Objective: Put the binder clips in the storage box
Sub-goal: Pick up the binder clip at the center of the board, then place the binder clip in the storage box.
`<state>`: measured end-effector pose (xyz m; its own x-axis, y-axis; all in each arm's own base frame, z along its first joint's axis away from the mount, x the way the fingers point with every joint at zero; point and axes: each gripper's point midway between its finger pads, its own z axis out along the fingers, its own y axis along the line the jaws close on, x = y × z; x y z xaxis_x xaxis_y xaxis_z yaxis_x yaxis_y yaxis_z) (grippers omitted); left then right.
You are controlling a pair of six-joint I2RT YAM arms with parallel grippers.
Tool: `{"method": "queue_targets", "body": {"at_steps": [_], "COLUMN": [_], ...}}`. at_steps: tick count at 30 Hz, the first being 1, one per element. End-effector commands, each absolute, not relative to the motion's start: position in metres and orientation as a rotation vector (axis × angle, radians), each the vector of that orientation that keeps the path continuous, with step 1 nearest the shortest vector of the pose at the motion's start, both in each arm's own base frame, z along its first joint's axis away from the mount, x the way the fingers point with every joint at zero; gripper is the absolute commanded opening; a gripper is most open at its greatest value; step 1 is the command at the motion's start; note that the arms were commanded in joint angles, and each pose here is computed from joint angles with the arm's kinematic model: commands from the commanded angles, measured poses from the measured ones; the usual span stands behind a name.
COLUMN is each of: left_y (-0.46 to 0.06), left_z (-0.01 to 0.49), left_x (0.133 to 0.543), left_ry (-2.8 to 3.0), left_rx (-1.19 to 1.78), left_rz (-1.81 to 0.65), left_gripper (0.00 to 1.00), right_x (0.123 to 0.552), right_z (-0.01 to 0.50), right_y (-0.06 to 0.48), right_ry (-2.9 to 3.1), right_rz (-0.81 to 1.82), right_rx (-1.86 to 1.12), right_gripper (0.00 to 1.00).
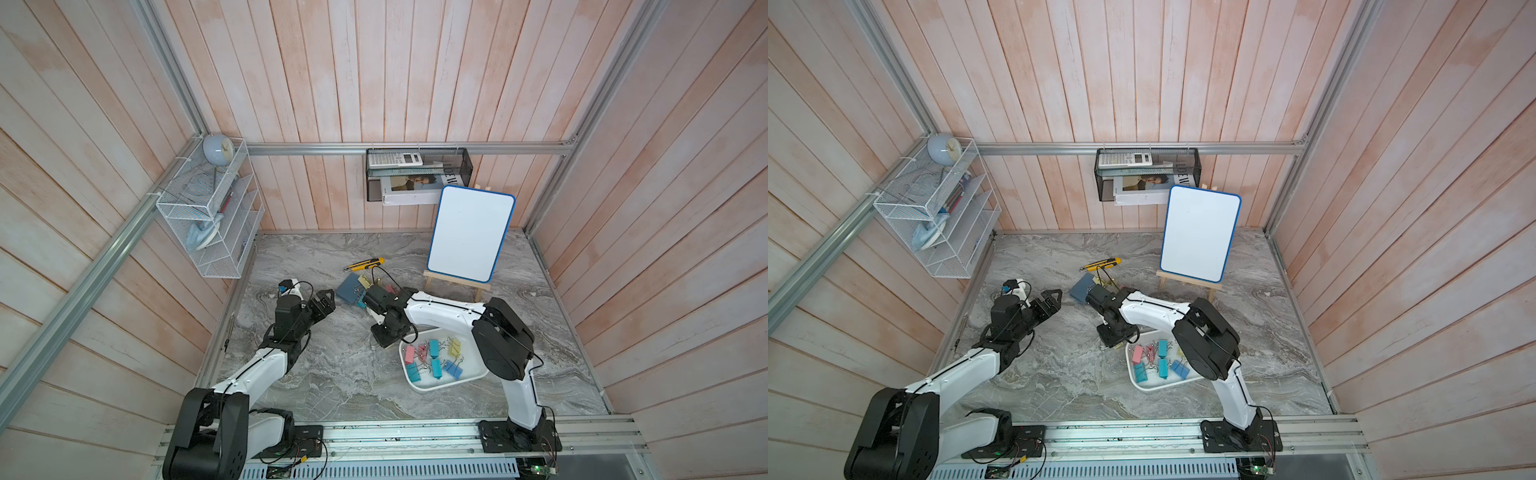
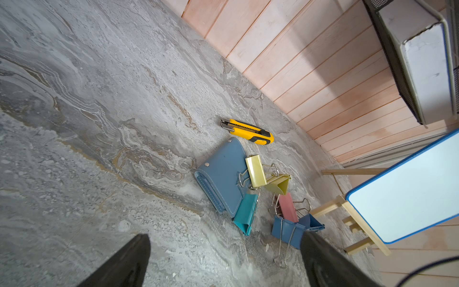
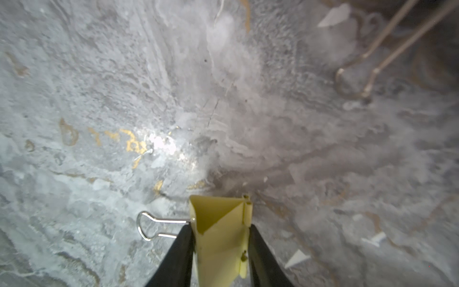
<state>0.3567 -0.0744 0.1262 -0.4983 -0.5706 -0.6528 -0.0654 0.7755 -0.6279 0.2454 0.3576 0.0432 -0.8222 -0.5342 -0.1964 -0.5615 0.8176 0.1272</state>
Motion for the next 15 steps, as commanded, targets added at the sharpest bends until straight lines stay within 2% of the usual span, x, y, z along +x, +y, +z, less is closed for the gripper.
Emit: {"method": "queue_targets", "body": {"at_steps": [1, 8, 15], "left_y": [-0.078, -0.082, -0.088], "left_z": [0.134, 0.135, 0.137], "left_x": [0.360, 0.361, 0.362], "left_ry": [1.994, 1.987, 1.985], "left_rx": [-0.456, -0.445, -0.428], "left_rz": [-0.695, -0.718, -0.748], "left_gripper": [1.00, 1.00, 1.00], "right_x": [0.254, 0.248, 0.232], "right_z": [0.088, 0.147, 0.170], "right_y": [0.358, 0.310, 0.208], "right_ry": [2.732, 2.603, 2.496], "right_rz": [0.338, 0.300, 0.115], "right_rx": [-0.772, -0.608, -0.287], "right_gripper": [0.35, 0.35, 0.35]}}
